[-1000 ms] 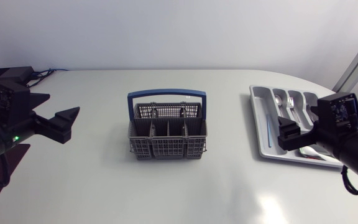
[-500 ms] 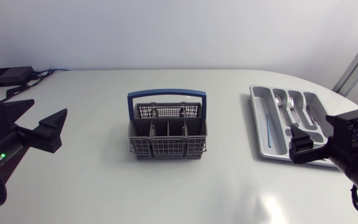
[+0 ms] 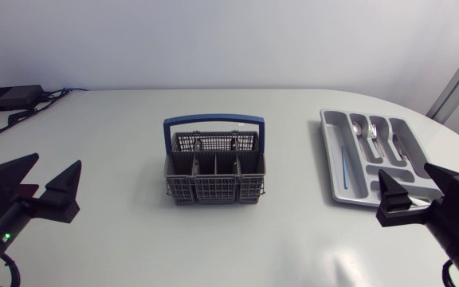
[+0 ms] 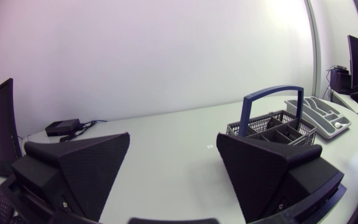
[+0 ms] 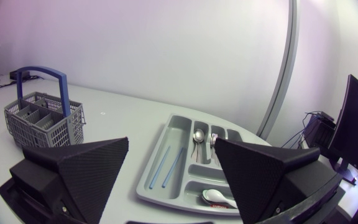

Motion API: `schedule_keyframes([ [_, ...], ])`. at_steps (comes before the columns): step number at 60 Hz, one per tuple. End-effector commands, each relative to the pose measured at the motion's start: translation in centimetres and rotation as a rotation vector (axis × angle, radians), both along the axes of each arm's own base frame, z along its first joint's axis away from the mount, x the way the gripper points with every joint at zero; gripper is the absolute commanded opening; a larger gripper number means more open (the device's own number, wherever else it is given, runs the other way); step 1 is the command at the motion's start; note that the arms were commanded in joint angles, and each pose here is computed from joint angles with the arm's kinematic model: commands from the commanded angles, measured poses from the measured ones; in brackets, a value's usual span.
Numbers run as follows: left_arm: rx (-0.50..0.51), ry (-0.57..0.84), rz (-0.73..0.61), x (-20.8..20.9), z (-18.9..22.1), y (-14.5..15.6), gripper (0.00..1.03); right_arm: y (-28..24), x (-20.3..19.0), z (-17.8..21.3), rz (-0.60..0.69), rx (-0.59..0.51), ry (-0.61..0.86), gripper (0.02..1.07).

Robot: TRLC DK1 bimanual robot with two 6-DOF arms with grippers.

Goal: Unload the cutlery basket into the drawer organizer.

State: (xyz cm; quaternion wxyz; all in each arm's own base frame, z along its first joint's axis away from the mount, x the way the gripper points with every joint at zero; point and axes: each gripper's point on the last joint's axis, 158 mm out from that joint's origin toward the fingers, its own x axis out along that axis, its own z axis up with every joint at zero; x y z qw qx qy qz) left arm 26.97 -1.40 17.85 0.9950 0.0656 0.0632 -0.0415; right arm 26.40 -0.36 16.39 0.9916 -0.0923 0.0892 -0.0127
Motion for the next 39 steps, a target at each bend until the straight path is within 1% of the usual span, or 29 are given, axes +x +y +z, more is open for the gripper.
schedule_keyframes([
  [1, -0.041, 0.01, 0.022, -0.4, -1.4, 0.3, 0.98, -0.1, -0.2, -0.7, -0.008, 0.059, -0.022, 1.02],
  [22, -0.113, -0.022, 0.066, -1.3, -4.1, 1.0, 0.98, 0.2, -1.0, -1.5, 0.01, 0.184, -0.122, 1.02],
  [27, -0.129, -0.029, 0.075, -1.4, -4.7, 1.1, 0.98, 0.2, -1.0, -1.5, 0.01, 0.185, -0.123, 1.02],
  [39, -0.129, -0.029, 0.075, -1.4, -4.7, 1.1, 0.98, 0.2, -1.0, -1.5, 0.01, 0.185, -0.123, 1.02],
])
